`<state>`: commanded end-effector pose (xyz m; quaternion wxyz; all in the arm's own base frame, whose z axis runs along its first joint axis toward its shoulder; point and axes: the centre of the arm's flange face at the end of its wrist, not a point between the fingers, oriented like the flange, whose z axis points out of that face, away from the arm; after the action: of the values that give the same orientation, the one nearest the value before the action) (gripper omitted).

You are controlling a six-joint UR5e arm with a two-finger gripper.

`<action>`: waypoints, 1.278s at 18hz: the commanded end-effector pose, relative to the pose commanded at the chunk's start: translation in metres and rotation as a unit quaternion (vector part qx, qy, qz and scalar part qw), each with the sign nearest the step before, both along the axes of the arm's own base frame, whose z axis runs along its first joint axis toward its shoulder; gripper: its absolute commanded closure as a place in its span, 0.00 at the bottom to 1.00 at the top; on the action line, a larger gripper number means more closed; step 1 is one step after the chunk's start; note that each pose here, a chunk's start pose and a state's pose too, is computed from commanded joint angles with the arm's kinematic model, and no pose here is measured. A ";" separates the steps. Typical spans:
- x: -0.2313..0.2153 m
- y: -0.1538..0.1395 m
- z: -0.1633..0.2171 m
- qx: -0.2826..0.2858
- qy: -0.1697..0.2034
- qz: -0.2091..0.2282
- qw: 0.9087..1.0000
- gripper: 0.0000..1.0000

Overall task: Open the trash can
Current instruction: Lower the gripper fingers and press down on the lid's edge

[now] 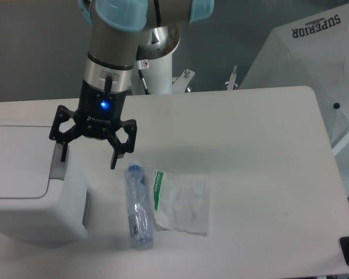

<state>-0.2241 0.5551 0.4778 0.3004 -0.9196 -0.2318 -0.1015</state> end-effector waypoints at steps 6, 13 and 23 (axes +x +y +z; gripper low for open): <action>0.002 0.004 -0.005 -0.004 -0.003 -0.003 1.000 0.00; 0.001 0.005 -0.008 -0.006 -0.003 -0.003 1.000 0.00; 0.000 0.005 -0.010 -0.007 -0.004 -0.003 1.000 0.00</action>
<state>-0.2237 0.5600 0.4681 0.2926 -0.9220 -0.2308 -0.1048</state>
